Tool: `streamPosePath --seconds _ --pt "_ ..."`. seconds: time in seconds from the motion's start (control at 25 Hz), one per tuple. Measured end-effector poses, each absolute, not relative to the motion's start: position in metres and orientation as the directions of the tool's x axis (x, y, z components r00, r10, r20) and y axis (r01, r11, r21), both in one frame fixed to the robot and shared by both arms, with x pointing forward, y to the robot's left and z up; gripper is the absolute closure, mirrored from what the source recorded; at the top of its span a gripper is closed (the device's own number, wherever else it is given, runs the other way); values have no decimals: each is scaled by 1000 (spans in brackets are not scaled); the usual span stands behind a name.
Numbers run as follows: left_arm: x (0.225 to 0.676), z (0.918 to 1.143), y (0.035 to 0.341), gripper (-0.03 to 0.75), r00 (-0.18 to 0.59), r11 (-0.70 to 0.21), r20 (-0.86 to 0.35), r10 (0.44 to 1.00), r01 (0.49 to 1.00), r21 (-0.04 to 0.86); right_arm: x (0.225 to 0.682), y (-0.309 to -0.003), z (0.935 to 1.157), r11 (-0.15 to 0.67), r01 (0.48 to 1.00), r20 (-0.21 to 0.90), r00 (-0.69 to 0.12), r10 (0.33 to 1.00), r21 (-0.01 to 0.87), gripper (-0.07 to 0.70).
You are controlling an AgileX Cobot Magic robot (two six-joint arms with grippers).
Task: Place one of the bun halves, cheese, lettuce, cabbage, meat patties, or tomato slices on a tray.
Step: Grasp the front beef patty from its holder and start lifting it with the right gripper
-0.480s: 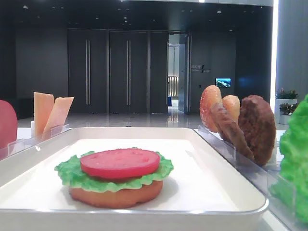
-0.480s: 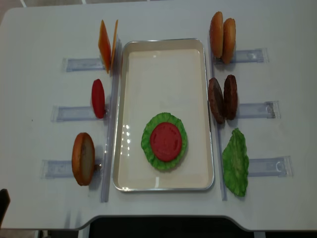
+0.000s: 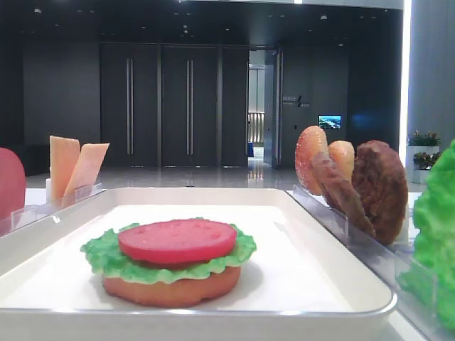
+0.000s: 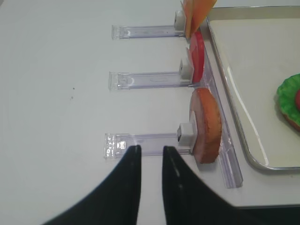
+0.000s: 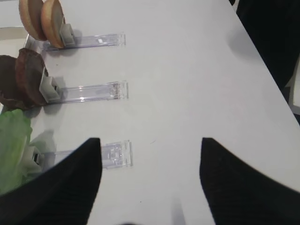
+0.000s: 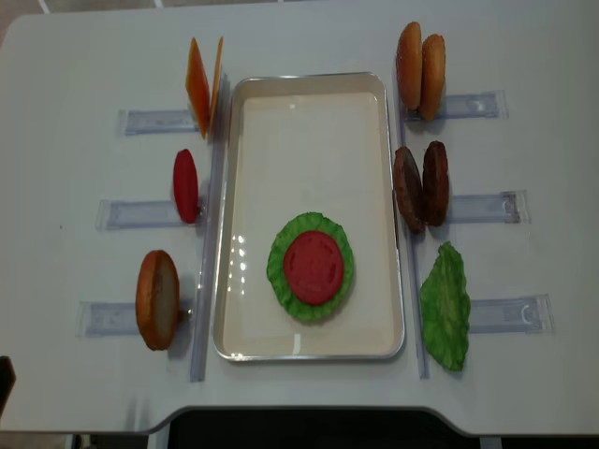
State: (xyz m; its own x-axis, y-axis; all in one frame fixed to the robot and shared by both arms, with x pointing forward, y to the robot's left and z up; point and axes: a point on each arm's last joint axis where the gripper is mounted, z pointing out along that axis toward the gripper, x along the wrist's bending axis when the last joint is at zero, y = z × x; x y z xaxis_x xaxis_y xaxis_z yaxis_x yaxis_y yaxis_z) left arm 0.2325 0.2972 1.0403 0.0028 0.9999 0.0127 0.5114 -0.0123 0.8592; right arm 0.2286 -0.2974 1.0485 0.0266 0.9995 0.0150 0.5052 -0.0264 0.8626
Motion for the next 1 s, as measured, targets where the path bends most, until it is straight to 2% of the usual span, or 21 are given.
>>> streamPosePath --seconds 0.2,0.28,0.56,0.8,1.0 --pt "232 1040 297 618 3 -12 13 1000 511 859 229 -296 1049 -35 505 31 16 999 862 197" --pt "232 1040 297 618 3 -12 13 1000 511 859 231 -295 1051 -40 521 41 10 999 853 197" --pt "232 1040 297 620 3 -12 13 1000 511 859 273 -296 1070 -50 645 49 19 999 763 197" --pt "232 1040 297 646 3 -12 13 1000 511 859 330 -298 1086 -45 787 45 22 999 615 197" --pt "232 1040 297 692 3 -13 13 1000 511 859 384 -299 1103 -45 870 45 26 999 492 197"
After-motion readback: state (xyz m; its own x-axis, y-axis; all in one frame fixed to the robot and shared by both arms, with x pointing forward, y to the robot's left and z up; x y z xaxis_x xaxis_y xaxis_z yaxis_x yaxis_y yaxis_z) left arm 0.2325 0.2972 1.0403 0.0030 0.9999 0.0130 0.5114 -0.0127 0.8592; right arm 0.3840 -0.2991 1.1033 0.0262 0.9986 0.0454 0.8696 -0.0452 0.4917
